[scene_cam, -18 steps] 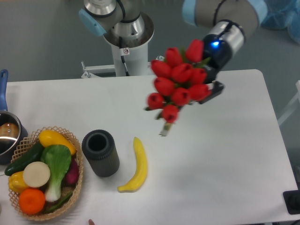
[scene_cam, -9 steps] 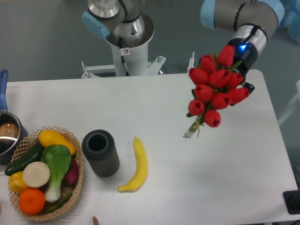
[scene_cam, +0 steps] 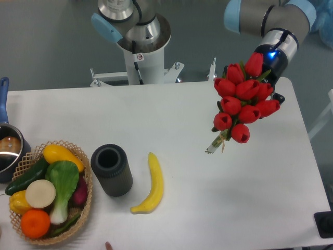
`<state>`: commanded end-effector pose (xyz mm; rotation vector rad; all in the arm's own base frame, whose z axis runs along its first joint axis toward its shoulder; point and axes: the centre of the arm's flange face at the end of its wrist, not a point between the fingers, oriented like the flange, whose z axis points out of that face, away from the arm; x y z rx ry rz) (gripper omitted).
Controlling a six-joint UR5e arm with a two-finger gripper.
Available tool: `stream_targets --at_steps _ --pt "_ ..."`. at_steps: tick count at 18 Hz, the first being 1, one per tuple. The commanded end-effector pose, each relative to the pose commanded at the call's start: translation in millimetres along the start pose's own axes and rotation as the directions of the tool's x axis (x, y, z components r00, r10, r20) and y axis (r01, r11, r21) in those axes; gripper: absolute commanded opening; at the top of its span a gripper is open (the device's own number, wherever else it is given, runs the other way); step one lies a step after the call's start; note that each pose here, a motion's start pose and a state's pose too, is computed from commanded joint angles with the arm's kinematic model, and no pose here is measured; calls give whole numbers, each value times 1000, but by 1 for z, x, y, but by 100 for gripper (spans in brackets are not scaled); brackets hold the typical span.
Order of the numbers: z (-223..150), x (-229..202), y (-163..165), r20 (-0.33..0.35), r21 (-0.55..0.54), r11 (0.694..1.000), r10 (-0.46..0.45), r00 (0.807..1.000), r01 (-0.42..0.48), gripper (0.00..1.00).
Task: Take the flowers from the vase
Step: 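Carry the held tulips up and away from the vase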
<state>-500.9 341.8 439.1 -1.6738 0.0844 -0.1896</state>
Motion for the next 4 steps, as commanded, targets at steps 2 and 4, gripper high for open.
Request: stream_targets --at_steps 2,4 --pt "0 1 0 -1 1 1000 0 1000 0 49" --pt "0 1 3 -1 1 1000 -8 1000 8 49"
